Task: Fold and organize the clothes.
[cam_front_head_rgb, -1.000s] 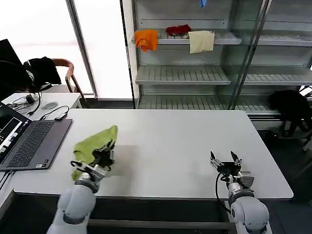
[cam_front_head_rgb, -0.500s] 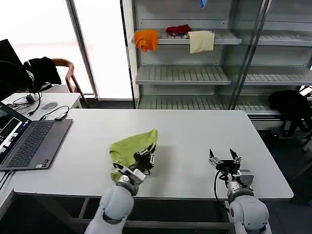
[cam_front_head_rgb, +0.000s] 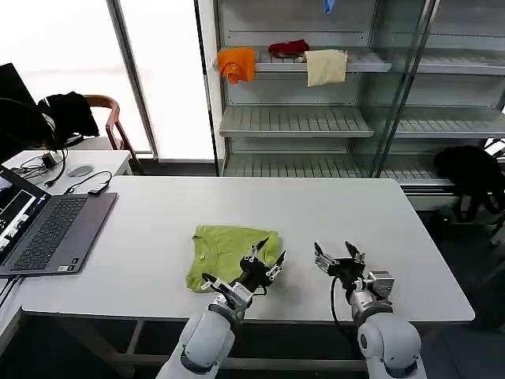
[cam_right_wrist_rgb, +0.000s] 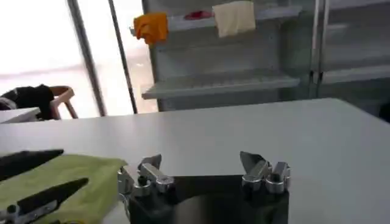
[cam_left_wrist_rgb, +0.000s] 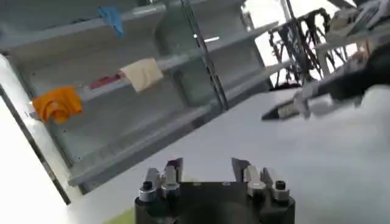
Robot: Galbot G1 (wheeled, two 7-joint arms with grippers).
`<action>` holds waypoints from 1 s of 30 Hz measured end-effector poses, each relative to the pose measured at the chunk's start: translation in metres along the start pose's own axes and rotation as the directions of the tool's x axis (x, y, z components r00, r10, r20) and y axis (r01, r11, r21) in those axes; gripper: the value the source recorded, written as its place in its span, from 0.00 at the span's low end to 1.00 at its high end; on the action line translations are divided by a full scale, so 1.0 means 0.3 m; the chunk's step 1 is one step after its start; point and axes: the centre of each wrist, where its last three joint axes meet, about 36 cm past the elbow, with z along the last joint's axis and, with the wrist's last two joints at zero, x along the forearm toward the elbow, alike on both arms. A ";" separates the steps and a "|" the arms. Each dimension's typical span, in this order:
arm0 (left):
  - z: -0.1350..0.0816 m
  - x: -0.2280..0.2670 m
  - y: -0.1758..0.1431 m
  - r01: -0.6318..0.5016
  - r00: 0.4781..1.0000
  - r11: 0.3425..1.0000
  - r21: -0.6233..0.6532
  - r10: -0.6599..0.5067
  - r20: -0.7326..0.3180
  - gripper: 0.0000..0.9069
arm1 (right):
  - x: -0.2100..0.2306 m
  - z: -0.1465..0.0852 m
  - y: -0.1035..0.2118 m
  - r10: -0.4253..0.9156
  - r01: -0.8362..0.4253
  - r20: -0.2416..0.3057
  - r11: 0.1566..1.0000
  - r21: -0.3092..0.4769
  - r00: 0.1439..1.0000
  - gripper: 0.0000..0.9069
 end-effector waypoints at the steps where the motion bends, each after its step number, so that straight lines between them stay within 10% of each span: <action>1: -0.015 0.012 0.016 0.004 1.000 1.000 0.014 -0.004 0.016 1.00 | -0.006 0.004 0.009 -0.014 0.014 -0.005 1.000 -0.014 1.000 1.00; 19: 0.029 0.223 0.375 0.240 0.969 0.960 0.147 -0.245 0.020 1.00 | -0.156 0.084 0.167 -0.199 0.170 -0.082 0.947 -0.271 0.977 1.00; 21: 0.040 0.238 0.389 0.256 0.965 0.954 0.159 -0.261 0.013 1.00 | -0.183 0.084 0.184 -0.203 0.170 -0.086 0.942 -0.288 0.975 0.83; 24: 0.056 0.257 0.404 0.275 0.960 0.946 0.172 -0.279 0.001 1.00 | -0.227 0.080 0.203 -0.204 0.167 -0.091 0.937 -0.308 0.975 0.11; 30: 0.083 0.292 0.434 0.311 0.950 0.932 0.185 -0.313 -0.021 1.00 | -0.307 0.069 0.238 -0.213 0.168 -0.100 0.926 -0.338 0.972 0.00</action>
